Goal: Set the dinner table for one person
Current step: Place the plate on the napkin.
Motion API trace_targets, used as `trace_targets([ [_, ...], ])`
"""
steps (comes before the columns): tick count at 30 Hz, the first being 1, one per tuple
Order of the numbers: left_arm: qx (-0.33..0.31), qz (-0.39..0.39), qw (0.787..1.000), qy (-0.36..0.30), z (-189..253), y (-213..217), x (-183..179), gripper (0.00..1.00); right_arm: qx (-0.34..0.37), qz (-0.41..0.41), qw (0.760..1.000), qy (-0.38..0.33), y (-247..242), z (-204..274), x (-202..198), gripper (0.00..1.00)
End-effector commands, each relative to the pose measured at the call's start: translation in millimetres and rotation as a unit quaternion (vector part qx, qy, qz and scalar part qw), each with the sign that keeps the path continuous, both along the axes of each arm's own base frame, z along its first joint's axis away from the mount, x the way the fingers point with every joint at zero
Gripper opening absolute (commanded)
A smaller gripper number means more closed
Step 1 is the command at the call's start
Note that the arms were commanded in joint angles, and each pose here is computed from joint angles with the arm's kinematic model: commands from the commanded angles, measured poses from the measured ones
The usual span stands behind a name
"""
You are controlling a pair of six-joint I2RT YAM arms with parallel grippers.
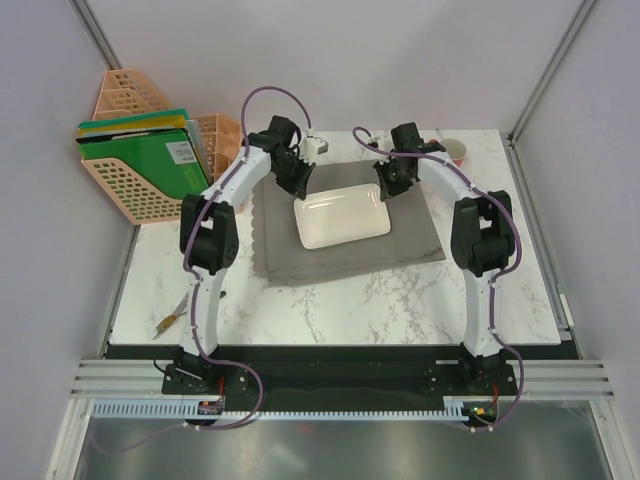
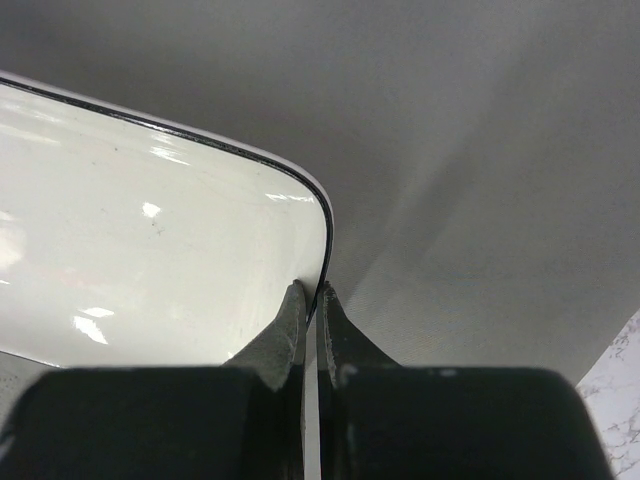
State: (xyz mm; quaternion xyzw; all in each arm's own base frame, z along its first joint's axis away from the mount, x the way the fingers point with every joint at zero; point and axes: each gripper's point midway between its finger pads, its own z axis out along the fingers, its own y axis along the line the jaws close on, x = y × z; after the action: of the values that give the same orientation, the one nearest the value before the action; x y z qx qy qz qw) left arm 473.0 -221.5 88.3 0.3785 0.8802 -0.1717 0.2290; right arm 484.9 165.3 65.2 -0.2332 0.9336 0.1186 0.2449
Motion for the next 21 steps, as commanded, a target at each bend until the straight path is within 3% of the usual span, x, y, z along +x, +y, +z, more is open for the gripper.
trace_targets([
  [1, -0.043, 0.015, 0.996, -0.078, 29.4, -23.3, 39.9, 0.02, 0.026, 0.043, 0.998, 0.045, 24.7, -12.3, -26.5, 0.0],
  [21, -0.035, 0.02, 0.998, -0.056, -2.2, -25.0, 47.6, 0.02, 0.024, 0.046, 0.998, 0.037, 19.0, -1.2, -41.3, 0.0],
])
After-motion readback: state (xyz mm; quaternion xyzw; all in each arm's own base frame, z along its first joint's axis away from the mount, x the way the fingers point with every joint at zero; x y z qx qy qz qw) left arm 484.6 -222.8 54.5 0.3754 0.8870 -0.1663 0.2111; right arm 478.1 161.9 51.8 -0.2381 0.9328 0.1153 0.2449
